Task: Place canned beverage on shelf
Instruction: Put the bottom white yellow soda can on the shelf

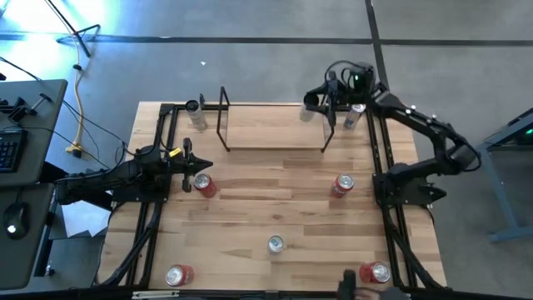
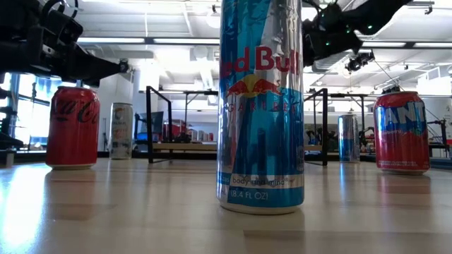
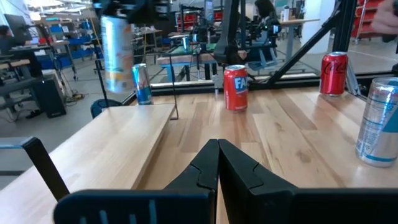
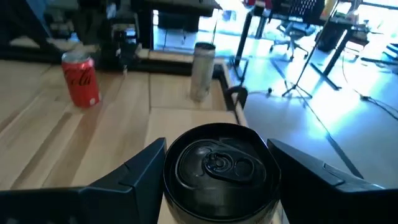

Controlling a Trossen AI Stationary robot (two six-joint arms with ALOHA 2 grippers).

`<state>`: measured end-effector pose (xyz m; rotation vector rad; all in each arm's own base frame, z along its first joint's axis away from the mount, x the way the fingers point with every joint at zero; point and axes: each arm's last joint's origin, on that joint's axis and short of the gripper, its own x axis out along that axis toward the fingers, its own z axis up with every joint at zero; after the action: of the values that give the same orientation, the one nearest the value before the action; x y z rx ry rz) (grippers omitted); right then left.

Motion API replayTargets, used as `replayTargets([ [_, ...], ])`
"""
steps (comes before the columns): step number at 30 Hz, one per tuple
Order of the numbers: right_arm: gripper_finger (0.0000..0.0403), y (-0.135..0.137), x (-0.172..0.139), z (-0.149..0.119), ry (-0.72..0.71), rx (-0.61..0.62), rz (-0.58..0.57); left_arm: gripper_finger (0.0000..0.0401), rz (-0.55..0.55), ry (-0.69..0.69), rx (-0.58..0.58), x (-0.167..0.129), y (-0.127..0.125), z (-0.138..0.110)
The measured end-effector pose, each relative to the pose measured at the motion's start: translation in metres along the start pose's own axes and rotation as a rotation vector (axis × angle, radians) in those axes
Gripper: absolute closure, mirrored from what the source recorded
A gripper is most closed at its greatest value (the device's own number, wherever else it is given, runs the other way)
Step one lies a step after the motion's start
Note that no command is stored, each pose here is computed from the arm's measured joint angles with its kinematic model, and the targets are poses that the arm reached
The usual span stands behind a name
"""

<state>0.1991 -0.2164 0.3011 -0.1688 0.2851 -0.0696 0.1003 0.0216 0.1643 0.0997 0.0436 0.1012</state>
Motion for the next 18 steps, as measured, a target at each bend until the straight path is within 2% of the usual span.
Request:
replayTargets([
  [10,0.0169,-0.058,0.036,-0.018,0.110,0.052,0.079,0.0400,0.001,0.001,0.001,0.000,0.000,0.000],
  [18,0.0169,-0.080,0.056,-0.030,0.157,0.076,0.107,0.0400,0.001,0.001,0.002,0.000,0.000,0.000],
])
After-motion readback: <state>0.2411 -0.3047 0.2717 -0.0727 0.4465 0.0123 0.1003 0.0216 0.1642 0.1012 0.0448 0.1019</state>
